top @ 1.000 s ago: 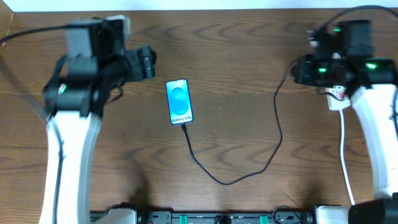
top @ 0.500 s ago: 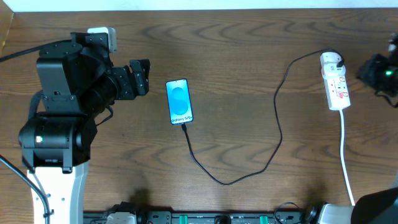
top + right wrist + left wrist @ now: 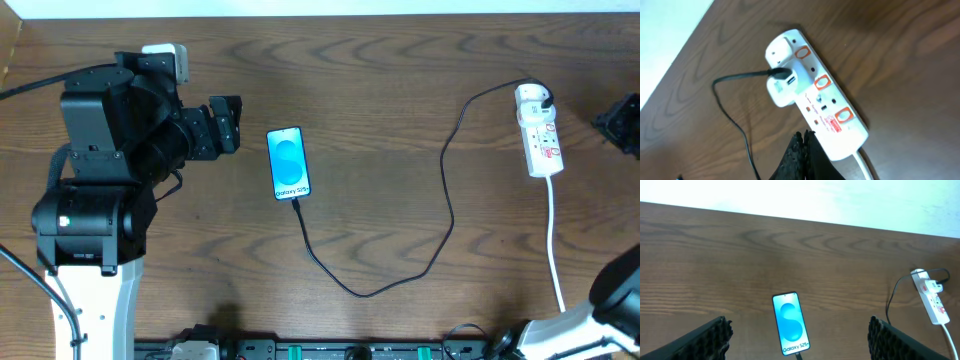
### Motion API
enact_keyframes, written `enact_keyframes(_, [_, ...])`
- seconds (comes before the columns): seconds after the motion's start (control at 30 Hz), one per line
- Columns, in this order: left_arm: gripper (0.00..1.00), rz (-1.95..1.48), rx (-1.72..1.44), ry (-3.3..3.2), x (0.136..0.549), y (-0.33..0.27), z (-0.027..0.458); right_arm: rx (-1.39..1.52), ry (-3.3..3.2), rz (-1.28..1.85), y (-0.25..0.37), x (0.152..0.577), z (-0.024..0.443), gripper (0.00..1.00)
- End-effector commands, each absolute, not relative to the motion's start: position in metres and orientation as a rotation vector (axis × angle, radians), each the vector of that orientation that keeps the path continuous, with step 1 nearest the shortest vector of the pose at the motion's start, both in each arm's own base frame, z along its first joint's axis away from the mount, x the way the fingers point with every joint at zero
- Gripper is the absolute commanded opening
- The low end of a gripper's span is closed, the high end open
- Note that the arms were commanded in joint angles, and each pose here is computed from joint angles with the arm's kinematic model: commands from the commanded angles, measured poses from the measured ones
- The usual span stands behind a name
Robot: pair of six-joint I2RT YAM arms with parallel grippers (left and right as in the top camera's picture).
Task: Plug charger to phone and switch on socket
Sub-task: 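Move the right gripper over the white power strip's orange switch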
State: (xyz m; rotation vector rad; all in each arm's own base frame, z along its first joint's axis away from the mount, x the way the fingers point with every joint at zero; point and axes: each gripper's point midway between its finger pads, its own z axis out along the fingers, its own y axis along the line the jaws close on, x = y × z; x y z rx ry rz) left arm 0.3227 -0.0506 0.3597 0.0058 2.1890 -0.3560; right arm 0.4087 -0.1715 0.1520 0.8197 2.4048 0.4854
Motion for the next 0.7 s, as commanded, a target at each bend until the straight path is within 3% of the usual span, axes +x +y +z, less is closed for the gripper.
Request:
enact_keyframes(0.0, [0.89,-0.353,-0.012,2.195,0.324,-0.049,0.358,0.869,2.390,0.617,-0.168,0.420,0.134,0.01])
enact_keyframes(0.27, [0.89,-0.353,-0.012,2.195,0.324,-0.049,0.358,1.047,2.379,0.683,-0.175,0.433,0.090,0.01])
enact_keyframes(0.67, [0.89,-0.353,-0.012,2.195,0.324,-0.049,0.358,1.039,2.386,0.708,-0.171,0.450,0.060,0.01])
